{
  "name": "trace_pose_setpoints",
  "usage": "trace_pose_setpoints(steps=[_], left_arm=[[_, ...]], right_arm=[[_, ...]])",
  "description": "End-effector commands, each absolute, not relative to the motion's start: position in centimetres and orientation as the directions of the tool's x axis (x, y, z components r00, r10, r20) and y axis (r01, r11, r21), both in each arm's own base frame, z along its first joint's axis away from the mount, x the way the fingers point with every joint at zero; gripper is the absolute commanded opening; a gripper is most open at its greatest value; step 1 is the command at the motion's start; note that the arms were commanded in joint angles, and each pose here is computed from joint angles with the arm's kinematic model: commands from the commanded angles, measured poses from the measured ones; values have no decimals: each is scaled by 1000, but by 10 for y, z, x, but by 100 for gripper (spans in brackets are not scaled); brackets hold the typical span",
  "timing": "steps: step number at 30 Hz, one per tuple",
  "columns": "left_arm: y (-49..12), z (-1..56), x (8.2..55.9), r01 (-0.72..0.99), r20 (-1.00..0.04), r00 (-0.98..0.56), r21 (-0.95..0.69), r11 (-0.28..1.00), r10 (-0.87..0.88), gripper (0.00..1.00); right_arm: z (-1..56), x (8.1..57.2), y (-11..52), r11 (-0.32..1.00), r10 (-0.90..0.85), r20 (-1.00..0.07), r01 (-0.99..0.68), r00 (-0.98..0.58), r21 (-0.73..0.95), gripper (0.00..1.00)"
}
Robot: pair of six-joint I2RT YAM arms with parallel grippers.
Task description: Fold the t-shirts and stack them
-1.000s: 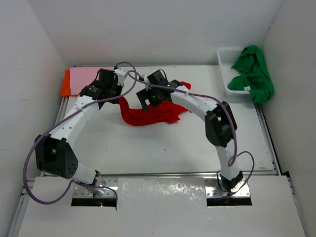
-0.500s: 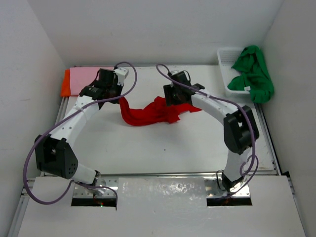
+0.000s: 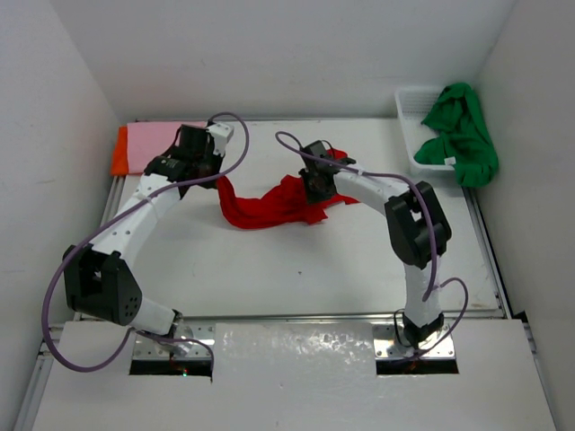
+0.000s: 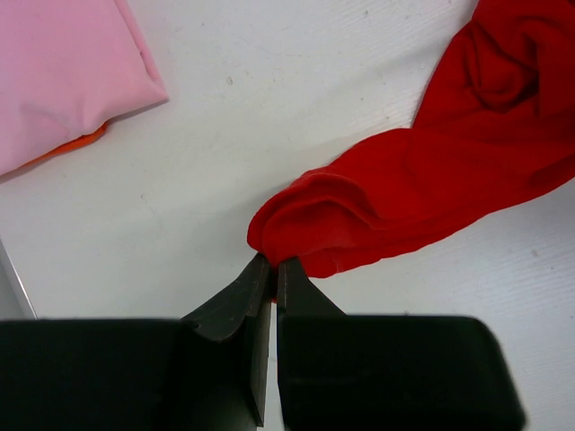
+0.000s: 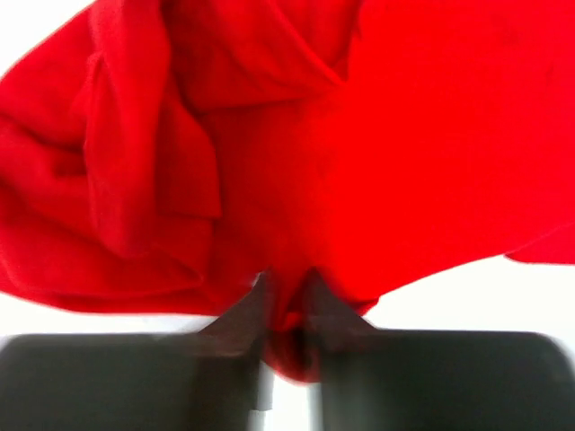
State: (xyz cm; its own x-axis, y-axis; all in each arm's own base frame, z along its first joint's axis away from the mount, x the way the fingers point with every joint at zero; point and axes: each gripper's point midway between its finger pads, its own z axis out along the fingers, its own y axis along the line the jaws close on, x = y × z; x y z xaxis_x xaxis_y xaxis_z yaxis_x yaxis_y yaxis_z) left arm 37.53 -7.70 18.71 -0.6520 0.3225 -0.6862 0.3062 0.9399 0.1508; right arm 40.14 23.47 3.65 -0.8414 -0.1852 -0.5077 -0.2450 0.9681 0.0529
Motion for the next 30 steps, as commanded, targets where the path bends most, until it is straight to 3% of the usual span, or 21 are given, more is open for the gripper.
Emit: trace_pose_setpoints(steps=[1, 2, 8, 10, 12, 13, 14, 17, 21, 24, 25, 26, 27, 28, 29, 30], left_arm=[[-75, 202, 380, 288, -731, -614, 144, 947, 299, 0], [-74, 203, 379, 286, -730, -614, 146, 947, 299, 0], [-54, 203, 381, 230, -717, -627, 202, 952, 303, 0], [-33, 203, 381, 197, -706, -642, 226, 954, 300, 0], [-17, 200, 373, 194, -682, -664, 238, 952, 306, 0], [0, 198, 366, 170, -666, -686, 243, 955, 291, 0], [7, 189, 359, 179, -642, -709, 236, 955, 291, 0], [16, 158, 334, 235, -557, -773, 192, 953, 303, 0], [-6, 127, 324, 275, -537, -808, 21, 961, 242, 0], [-20, 159, 386, 268, -642, -744, -34, 963, 185, 0], [-23, 197, 436, 279, -694, -698, -37, 959, 176, 0], [-23, 177, 461, 260, -629, -762, -79, 962, 154, 0], [-22, 255, 492, 254, -769, -624, -31, 967, 139, 0], [-16, 238, 526, 220, -737, -666, -46, 974, 115, 0], [-13, 374, 560, 180, -926, -371, -2, 984, 66, 0], [-7, 428, 576, 146, -981, -184, 39, 989, 66, 0]], right_arm=[[53, 423, 238, 975, -155, -561, -217, -813, 47, 8], [55, 423, 237, 977, -153, -563, -211, -812, 40, 0], [86, 414, 212, 981, -142, -594, -191, -792, 19, 0], [115, 403, 195, 983, -115, -629, -177, -769, 37, 0], [102, 374, 163, 988, -78, -595, -141, -800, 61, 0], [128, 365, 144, 989, -22, -643, -111, -766, 97, 0], [102, 335, 128, 991, -26, -593, -98, -805, 91, 0], [88, 281, 105, 990, -2, -578, -84, -816, 115, 0], [66, 254, 113, 973, 64, -538, -66, -841, 219, 0], [96, 324, 121, 965, 76, -581, -87, -810, 247, 0], [173, 391, 124, 950, 97, -709, -149, -698, 276, 0], [151, 426, 121, 955, 95, -639, -112, -763, 276, 0], [179, 470, 118, 949, 137, -667, -96, -733, 301, 0], [329, 540, 105, 923, 233, -848, -167, -476, 347, 0], [367, 567, 94, 911, 293, -864, -156, -408, 382, 0], [371, 617, 90, 844, 457, -822, -126, -340, 521, 0]])
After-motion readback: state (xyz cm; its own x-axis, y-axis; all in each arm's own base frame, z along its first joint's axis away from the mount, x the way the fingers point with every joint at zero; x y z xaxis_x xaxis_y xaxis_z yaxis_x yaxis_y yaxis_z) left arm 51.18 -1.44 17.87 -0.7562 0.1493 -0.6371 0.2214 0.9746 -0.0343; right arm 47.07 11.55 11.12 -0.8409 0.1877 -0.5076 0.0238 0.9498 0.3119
